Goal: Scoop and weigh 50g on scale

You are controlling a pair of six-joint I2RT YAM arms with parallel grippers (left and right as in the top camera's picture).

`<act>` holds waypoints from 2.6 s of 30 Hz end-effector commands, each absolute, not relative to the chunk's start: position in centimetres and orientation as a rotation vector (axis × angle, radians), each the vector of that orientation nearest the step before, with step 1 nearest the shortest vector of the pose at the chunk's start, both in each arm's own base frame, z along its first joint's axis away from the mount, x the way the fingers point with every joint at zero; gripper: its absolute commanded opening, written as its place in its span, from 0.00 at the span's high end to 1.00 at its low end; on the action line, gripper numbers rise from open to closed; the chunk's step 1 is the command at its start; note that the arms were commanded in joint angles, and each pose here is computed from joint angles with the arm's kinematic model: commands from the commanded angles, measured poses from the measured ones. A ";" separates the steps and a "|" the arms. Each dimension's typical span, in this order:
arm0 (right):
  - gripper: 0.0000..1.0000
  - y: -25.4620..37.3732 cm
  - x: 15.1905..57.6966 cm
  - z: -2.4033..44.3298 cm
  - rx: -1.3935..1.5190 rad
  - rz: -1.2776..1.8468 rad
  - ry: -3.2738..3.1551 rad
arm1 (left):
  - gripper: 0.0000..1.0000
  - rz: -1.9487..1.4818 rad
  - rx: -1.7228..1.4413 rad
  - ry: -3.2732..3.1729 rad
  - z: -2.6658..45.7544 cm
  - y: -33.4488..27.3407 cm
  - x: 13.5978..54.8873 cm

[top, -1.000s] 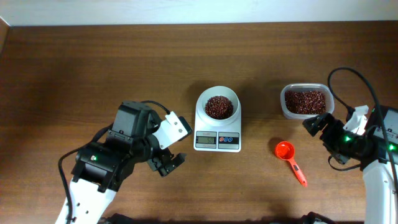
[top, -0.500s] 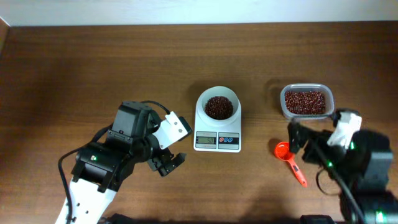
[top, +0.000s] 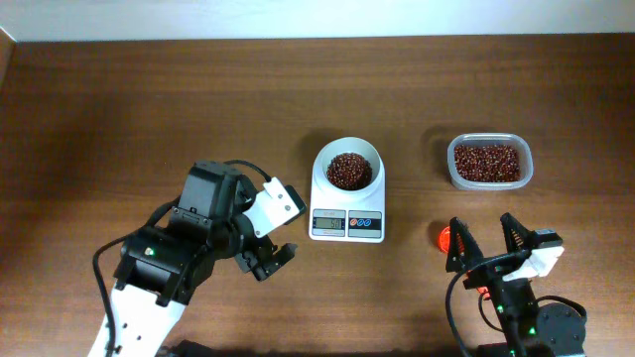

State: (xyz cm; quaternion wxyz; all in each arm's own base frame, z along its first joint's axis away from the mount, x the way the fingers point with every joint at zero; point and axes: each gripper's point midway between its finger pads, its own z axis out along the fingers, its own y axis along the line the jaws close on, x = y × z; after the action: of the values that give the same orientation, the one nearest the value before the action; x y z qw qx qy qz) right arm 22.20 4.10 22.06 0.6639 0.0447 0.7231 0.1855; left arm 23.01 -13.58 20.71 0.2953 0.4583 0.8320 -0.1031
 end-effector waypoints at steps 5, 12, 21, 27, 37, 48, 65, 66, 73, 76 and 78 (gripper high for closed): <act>0.01 4.3 23.5 20.3 0.080 0.418 1.570 | 0.01 -0.278 1.230 2.190 21.1 -13.7 23.0; 0.01 3.9 24.1 18.3 0.030 0.334 1.584 | 0.01 -0.278 1.230 2.190 21.1 -13.7 23.0; 0.01 3.8 24.3 15.7 -0.014 0.268 1.649 | 0.01 -0.277 1.230 2.190 21.1 -13.7 23.0; 0.01 4.3 24.2 15.8 -0.117 0.219 1.641 | 0.01 -0.277 1.230 2.190 21.1 -13.7 23.0; 0.01 3.8 24.3 15.8 -0.094 0.194 1.640 | 0.01 -0.278 1.230 2.190 21.1 -13.7 23.0; 0.01 3.8 24.3 15.8 -0.094 0.194 1.640 | 0.01 -0.278 1.230 2.190 21.1 -13.7 23.0; 0.01 3.8 24.3 15.8 -0.094 0.194 1.640 | 0.01 -0.285 1.169 2.283 20.5 -13.0 22.4; 0.01 3.8 24.3 15.8 -0.094 0.194 1.640 | 0.01 -0.239 0.950 2.413 20.2 -11.6 22.7; 0.01 3.8 24.3 15.8 -0.094 0.194 1.640 | 0.01 0.000 0.511 2.125 27.5 -6.1 21.5; 0.01 3.8 24.3 15.8 -0.094 0.194 1.640 | 0.01 0.025 0.341 1.845 29.9 -4.3 21.9; 0.01 3.8 24.3 15.8 -0.094 0.194 1.640 | 0.01 0.043 0.250 1.724 28.3 -3.1 22.5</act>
State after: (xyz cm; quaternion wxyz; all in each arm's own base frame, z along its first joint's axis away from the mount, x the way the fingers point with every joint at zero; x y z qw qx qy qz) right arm 24.28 4.01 16.05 0.6769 -0.0444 0.7289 0.0928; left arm 21.97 -4.49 31.67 0.6289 0.1463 0.7636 0.0058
